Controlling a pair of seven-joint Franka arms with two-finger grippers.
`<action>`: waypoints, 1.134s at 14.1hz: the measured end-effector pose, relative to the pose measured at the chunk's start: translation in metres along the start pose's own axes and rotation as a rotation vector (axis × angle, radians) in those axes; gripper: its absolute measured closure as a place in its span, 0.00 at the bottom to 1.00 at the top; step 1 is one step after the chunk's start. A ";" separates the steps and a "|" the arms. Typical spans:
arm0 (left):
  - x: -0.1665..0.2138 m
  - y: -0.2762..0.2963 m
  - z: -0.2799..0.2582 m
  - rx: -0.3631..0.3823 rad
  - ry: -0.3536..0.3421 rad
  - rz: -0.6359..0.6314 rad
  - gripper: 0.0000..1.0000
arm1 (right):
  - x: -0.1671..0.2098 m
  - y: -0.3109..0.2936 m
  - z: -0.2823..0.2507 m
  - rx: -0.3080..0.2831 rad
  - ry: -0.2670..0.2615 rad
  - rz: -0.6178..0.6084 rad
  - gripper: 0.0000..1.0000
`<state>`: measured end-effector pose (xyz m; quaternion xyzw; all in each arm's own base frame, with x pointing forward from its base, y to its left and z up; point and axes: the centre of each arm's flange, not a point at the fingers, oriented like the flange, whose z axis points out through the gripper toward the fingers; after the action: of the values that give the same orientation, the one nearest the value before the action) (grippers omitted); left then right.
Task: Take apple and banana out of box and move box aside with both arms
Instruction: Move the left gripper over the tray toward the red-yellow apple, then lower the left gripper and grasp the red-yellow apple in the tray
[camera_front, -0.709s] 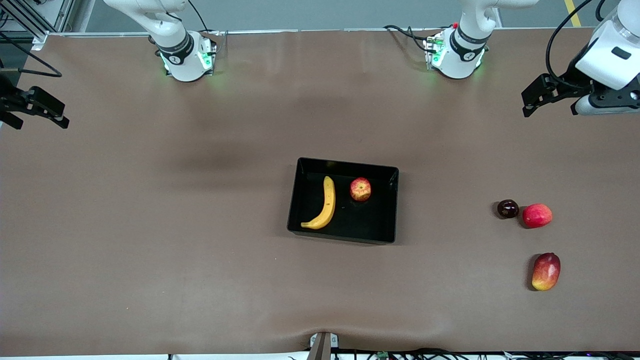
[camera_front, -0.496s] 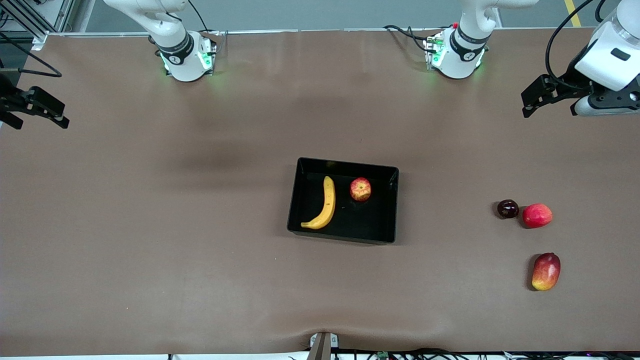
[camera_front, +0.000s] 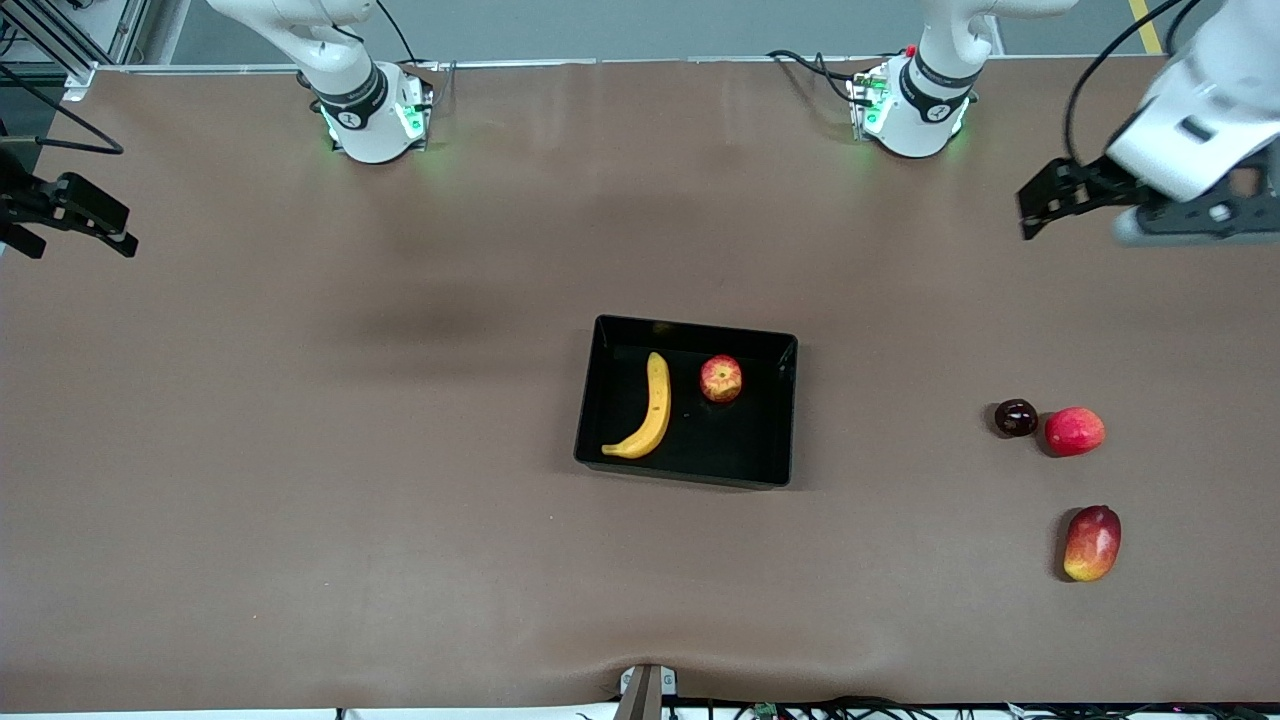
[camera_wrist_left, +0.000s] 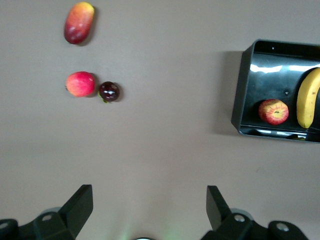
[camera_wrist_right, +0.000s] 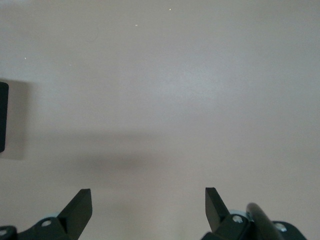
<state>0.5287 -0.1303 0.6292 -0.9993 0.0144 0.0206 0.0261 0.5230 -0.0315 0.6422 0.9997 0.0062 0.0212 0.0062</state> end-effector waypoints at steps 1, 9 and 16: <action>0.005 0.020 0.012 0.004 -0.016 -0.004 0.00 | 0.000 0.000 0.000 0.000 0.000 0.000 0.00; 0.028 0.201 0.112 -0.073 0.007 -0.198 0.00 | 0.000 0.001 0.000 0.000 -0.001 0.001 0.00; 0.038 0.276 0.254 -0.002 0.015 -0.324 0.00 | 0.000 0.002 0.000 0.000 -0.001 0.004 0.00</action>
<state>0.5477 -0.3939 0.3602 -0.9887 -0.1469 0.0085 0.0278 0.5228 -0.0335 0.6421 0.9998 0.0043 0.0209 0.0062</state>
